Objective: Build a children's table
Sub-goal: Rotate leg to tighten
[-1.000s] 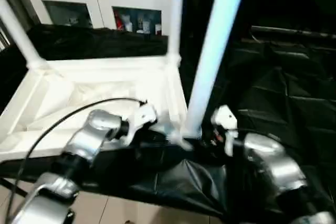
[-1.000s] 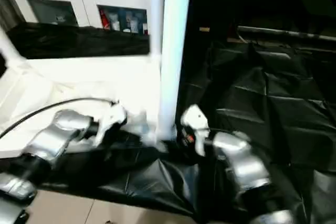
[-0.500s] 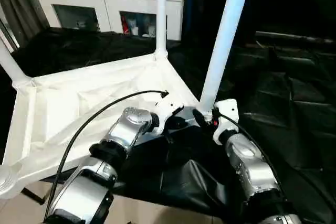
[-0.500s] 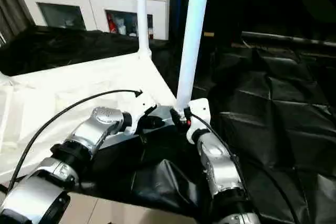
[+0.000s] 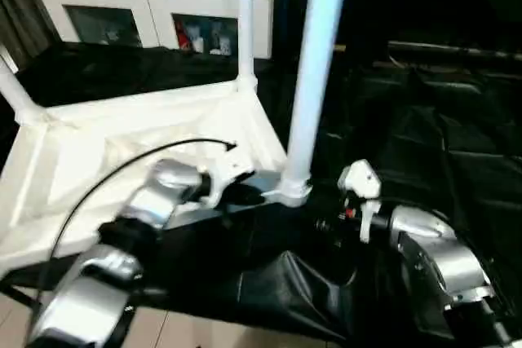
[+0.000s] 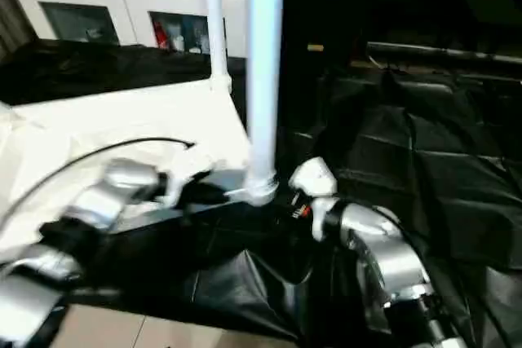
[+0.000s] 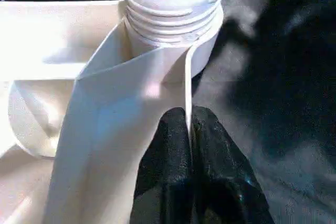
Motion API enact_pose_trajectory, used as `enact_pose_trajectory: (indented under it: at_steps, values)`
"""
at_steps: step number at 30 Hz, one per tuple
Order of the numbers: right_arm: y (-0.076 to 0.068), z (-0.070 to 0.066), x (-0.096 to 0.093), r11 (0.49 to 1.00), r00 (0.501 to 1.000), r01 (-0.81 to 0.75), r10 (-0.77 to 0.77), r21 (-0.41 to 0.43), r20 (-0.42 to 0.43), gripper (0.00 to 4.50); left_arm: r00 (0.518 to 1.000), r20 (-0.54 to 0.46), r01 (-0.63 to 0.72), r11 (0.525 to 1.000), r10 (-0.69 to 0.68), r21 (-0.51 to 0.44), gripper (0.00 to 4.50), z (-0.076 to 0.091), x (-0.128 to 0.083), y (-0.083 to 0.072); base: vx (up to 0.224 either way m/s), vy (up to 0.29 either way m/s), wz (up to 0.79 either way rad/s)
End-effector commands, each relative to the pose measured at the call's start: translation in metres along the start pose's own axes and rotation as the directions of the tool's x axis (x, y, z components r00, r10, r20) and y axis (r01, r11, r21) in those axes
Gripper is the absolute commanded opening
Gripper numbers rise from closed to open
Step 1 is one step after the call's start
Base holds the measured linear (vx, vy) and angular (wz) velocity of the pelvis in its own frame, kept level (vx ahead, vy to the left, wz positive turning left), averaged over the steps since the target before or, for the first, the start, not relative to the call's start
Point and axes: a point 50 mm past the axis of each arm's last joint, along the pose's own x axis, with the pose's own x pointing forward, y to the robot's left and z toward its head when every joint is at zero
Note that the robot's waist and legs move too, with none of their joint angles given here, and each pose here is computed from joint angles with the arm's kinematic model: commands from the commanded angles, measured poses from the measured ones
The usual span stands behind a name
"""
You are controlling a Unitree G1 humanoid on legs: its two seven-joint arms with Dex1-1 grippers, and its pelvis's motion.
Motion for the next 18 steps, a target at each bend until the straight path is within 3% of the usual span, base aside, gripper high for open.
enact_pose_trajectory:
  at_steps: [1, 11, 18]
  values:
    - [0.001, 0.001, 0.003, 1.000, 1.000, -0.026, 0.026, -0.002, -0.009, 3.92, 0.993, -0.040, 0.113, 0.994, -0.113, 0.003, 0.00, -0.006, 0.002, -0.011, 0.000, 0.000, 0.00]
    - [-0.010, 0.002, 0.007, 0.997, 0.998, 0.025, -0.030, -0.067, -0.061, 3.92, 0.974, -0.017, 0.225, 0.974, -0.225, 0.020, 0.00, -0.001, 0.002, -0.028, 0.000, 0.000, 0.00]
    - [-0.009, 0.002, 0.003, 0.998, 0.997, -0.001, -0.004, -0.068, -0.072, 3.92, 0.978, -0.024, 0.206, 0.978, -0.205, 0.026, 0.00, 0.000, 0.003, -0.026, 0.000, 0.000, 0.00]
